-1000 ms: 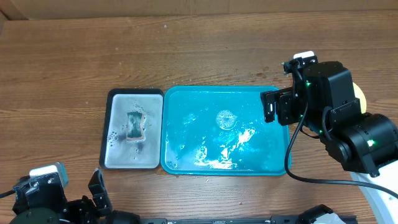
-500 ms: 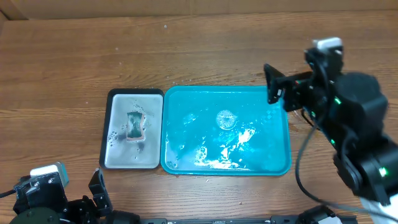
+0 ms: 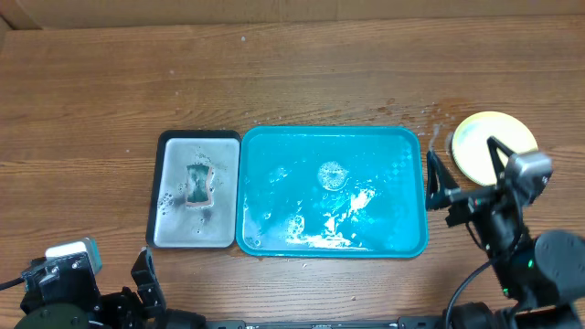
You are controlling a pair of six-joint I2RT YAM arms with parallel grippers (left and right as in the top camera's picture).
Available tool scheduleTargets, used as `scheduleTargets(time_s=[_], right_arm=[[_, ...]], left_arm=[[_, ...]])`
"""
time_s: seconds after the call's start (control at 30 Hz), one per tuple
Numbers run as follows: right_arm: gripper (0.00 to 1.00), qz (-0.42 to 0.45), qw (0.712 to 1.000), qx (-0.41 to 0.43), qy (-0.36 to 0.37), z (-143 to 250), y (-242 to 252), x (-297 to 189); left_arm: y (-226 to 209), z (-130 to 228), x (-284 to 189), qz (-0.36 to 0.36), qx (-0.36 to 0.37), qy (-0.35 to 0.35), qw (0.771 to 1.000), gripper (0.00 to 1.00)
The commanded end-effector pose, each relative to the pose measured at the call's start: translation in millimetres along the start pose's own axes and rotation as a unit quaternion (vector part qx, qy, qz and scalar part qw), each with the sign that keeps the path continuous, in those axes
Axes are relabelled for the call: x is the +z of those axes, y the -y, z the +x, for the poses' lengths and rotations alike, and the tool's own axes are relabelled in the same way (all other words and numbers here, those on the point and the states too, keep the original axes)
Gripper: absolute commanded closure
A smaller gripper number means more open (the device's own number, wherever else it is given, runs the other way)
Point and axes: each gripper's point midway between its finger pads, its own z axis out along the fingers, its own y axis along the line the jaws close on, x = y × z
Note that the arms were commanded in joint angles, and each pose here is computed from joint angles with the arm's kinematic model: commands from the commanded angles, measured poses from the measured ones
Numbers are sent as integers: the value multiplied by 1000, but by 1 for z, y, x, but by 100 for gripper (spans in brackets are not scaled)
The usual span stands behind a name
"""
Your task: Clean dirty plates on tray and stack at the side
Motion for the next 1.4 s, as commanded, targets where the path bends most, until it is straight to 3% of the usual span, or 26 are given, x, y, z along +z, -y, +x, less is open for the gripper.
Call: scheduleTargets(time_s=[0.0,0.3,0.63,1.0,1.17,1.37], right_arm=[[0,-10,999,23,26,19,1,-6],[0,-26,994,37,100,52,6,-9],[0,-23,990,33,134,83,14,-14],[0,46,991,96,86,126,49,-4],[0,93,986,139,24,161,66,-3],[0,92,987,125,25,160,66,-3]], left_arm=[[1,0,-1,4,-2,1,1000,0],[1,0,-1,4,-2,1,1000,0],[1,0,-1,4,-2,1,1000,1],[1,0,-1,4,-2,1,1000,0],[1,0,-1,4,-2,1,1000,1],[1,0,-1,4,-2,1,1000,0]])
